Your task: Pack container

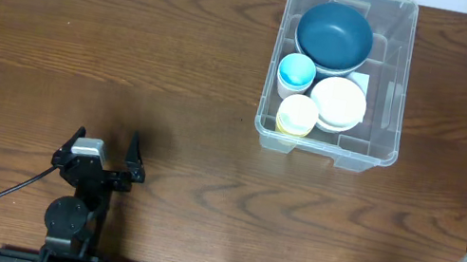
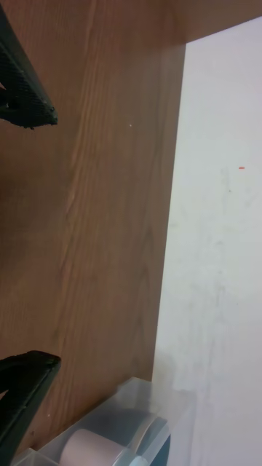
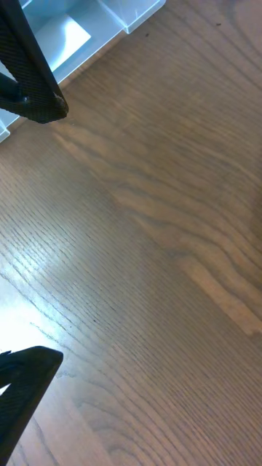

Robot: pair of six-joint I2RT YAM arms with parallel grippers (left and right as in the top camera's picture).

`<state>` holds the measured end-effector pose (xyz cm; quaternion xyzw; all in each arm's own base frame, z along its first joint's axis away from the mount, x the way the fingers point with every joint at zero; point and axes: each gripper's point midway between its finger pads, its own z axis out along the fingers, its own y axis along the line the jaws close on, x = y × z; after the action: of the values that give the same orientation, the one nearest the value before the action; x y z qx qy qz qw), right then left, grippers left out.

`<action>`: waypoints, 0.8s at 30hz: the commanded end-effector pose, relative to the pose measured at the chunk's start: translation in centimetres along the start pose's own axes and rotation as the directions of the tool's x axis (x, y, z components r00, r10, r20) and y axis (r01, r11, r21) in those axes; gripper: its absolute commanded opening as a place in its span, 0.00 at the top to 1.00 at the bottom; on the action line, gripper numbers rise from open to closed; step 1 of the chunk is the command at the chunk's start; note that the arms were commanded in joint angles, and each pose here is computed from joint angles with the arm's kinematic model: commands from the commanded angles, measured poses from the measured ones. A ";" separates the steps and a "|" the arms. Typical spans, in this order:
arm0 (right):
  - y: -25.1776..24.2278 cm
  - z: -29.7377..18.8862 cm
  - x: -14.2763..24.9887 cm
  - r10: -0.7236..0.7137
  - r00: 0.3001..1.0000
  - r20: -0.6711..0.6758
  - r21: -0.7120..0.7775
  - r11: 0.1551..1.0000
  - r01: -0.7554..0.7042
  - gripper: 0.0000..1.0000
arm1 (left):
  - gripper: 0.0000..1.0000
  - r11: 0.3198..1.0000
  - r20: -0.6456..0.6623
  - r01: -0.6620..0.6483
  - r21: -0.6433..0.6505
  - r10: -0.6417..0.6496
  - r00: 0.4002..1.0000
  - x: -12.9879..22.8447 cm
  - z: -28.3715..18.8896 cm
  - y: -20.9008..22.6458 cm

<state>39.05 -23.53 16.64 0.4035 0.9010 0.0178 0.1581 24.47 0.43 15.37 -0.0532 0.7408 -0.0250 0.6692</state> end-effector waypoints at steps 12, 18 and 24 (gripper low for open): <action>4.8 -14.2 1.4 -0.131 0.934 0.334 0.017 0.991 0.133 0.01 | 0.02 1.000 -0.053 -0.021 -0.022 0.020 0.998 1.7 0.1 0.5; 7.4 -21.7 6.3 -0.261 0.822 0.506 0.075 0.963 0.259 0.01 | 0.02 1.000 -0.053 -0.021 -0.022 0.020 0.998 1.7 0.1 0.5; 6.5 -22.2 12.6 -0.319 0.765 0.559 0.040 0.932 0.360 0.01 | 0.02 1.000 -0.053 -0.021 -0.022 0.020 0.998 1.7 0.1 0.5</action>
<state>30.45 -7.68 37.13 0.2210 0.8703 -0.0752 0.4337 24.46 0.42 15.36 -0.0531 0.7417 -0.0251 0.6682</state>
